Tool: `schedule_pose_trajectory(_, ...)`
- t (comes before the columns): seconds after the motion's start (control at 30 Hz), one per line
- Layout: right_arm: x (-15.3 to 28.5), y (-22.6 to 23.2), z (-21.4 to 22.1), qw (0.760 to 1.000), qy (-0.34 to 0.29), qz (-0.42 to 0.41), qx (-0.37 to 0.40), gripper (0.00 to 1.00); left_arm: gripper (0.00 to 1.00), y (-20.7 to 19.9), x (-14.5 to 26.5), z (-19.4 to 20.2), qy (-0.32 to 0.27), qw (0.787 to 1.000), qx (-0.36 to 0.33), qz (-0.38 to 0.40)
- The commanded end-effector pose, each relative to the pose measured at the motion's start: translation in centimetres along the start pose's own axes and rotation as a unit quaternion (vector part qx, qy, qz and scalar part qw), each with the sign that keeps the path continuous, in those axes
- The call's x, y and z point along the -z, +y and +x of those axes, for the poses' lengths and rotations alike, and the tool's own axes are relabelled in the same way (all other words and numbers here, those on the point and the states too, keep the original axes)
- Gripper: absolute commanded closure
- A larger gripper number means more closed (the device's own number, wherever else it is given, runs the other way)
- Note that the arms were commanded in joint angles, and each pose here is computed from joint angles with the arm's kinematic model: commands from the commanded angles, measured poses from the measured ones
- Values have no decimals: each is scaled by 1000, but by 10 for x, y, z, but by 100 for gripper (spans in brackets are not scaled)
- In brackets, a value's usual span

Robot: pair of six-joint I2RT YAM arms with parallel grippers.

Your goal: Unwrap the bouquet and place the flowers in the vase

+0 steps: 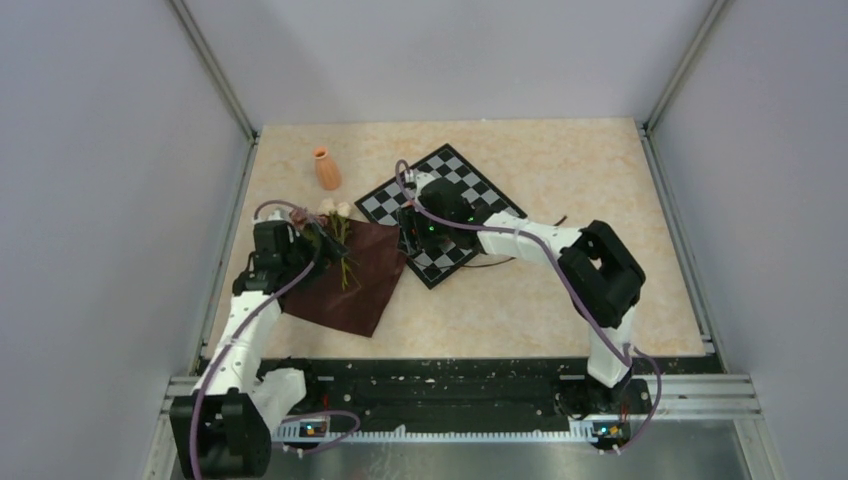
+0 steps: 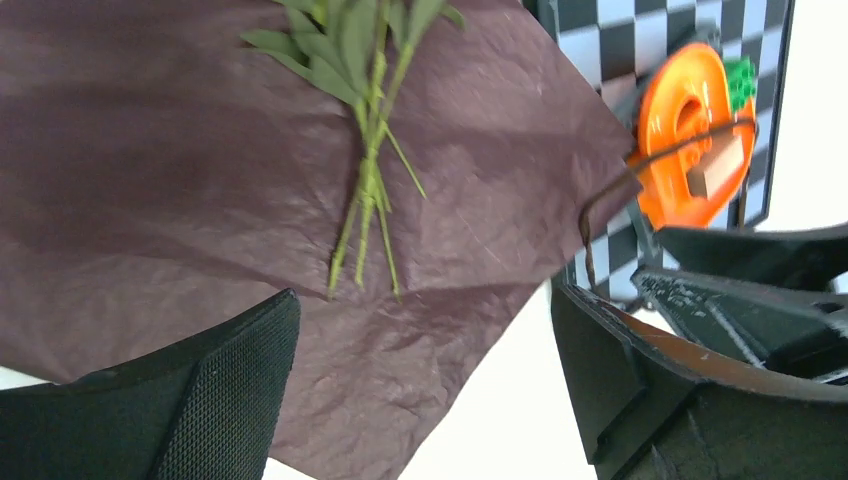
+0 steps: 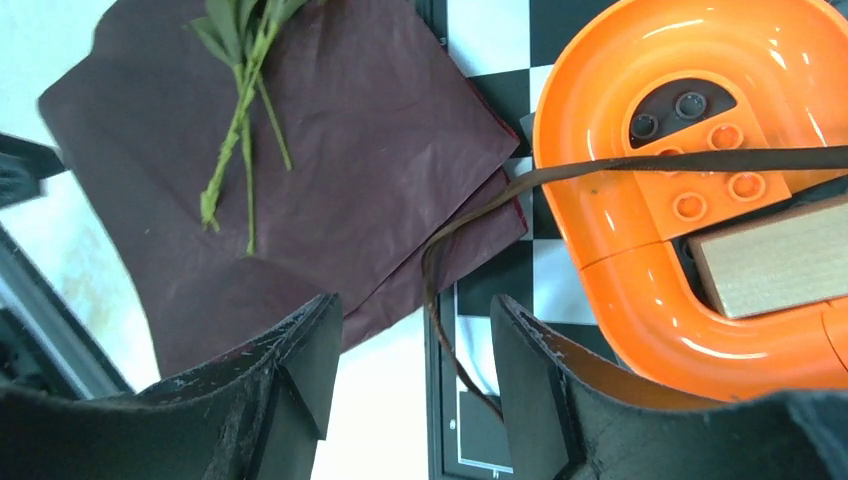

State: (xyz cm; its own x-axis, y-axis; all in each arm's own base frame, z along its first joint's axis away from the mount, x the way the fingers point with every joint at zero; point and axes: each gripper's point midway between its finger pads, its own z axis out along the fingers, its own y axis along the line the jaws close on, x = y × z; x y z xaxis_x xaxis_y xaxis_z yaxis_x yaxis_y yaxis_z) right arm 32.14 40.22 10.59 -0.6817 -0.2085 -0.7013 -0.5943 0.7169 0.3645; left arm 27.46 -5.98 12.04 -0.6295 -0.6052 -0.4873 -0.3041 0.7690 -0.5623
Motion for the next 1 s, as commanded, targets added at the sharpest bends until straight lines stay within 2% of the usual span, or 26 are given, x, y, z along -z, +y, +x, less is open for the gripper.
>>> schedule_pose_trajectory(0.0, -14, 3, -7, 1000, -4, 15, -9, 43, 1, 21, 7, -27, -60, 997, 46, -19)
schedule_pose_trajectory(0.33, -35, -11, 0, 999, 3, 40, -21, 52, 1, 65, 3, -39, -125, 981, 140, -56)
schedule_pose_trajectory(0.63, -47, -16, -2, 999, -9, 39, -29, 57, 1, 83, -8, -26, -128, 977, 154, -71)
schedule_pose_trajectory(0.83, -53, -24, -4, 998, -16, 53, -26, 65, 1, 94, -13, -12, -111, 976, 165, -87)
schedule_pose_trajectory(0.97, -55, -28, -3, 998, -14, 63, -28, 82, 1, 101, -14, -6, -108, 974, 174, -94)
